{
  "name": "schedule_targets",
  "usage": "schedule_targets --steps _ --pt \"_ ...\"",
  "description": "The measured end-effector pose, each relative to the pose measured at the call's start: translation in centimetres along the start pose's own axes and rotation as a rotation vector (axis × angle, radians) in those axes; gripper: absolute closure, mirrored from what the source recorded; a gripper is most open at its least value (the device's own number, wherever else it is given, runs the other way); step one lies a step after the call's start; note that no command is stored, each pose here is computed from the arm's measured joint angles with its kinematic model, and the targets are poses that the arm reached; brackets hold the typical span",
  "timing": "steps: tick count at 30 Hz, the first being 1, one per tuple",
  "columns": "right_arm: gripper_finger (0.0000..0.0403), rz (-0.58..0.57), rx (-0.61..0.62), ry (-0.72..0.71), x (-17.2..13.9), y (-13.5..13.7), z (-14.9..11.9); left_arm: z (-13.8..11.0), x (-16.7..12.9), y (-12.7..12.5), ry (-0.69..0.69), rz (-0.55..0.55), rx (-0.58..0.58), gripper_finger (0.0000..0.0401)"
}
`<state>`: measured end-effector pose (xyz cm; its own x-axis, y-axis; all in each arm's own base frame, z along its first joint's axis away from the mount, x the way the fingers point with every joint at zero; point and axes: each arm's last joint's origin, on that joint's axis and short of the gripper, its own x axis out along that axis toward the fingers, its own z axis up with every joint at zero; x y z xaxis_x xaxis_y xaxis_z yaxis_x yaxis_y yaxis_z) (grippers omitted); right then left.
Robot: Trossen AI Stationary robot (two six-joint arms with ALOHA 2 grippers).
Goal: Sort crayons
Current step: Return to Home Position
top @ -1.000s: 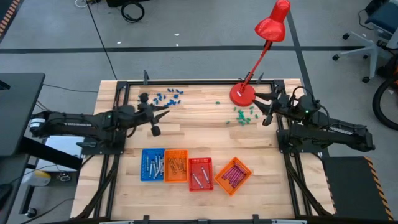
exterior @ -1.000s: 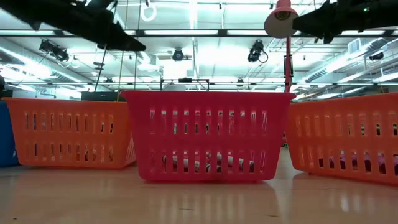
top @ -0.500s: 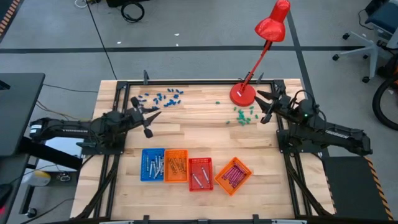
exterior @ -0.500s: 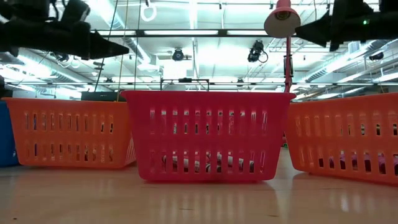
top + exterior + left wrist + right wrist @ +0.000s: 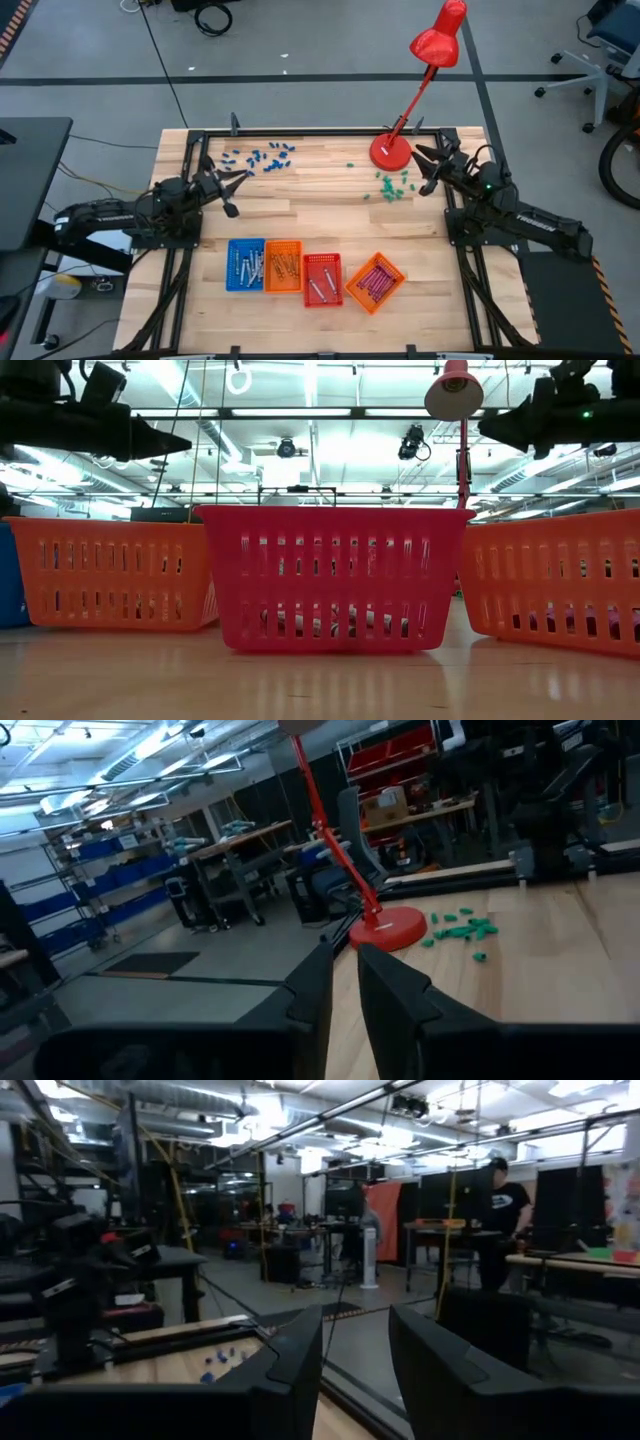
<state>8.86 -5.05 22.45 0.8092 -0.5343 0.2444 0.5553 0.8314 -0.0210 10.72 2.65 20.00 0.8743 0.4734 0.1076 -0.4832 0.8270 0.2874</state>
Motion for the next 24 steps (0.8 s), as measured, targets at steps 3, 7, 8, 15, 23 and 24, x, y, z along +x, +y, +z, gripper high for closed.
schedule_targets --steps 3,7,8,15,23,24 --pt "0.0287 -0.024 -0.007 -0.009 -0.1 -0.3 0.1 -0.1 -0.2 0.3 0.008 0.005 -0.012 0.0354" --pt "0.029 -0.021 -0.012 -0.043 -0.4 -0.5 0.5 -0.1 -0.6 0.6 0.003 0.02 -0.018 0.0369" --pt "0.029 -0.023 -0.013 -0.047 -0.5 -0.5 0.5 -0.1 -0.8 0.6 -0.002 0.022 -0.019 0.0372" --pt "0.0291 -0.023 0.017 -0.041 -1.4 -0.6 0.5 0.2 -1.8 1.1 -0.053 0.041 -0.029 0.0388" --pt "0.0291 -0.02 0.089 -0.09 -1.3 -0.5 -1.8 0.1 -1.9 1.0 -0.047 0.027 -0.06 0.0389" --pt "0.0291 -0.02 0.098 -0.103 -1.4 -0.5 -2.3 0.0 -1.9 1.0 -0.046 0.024 -0.067 0.0389"
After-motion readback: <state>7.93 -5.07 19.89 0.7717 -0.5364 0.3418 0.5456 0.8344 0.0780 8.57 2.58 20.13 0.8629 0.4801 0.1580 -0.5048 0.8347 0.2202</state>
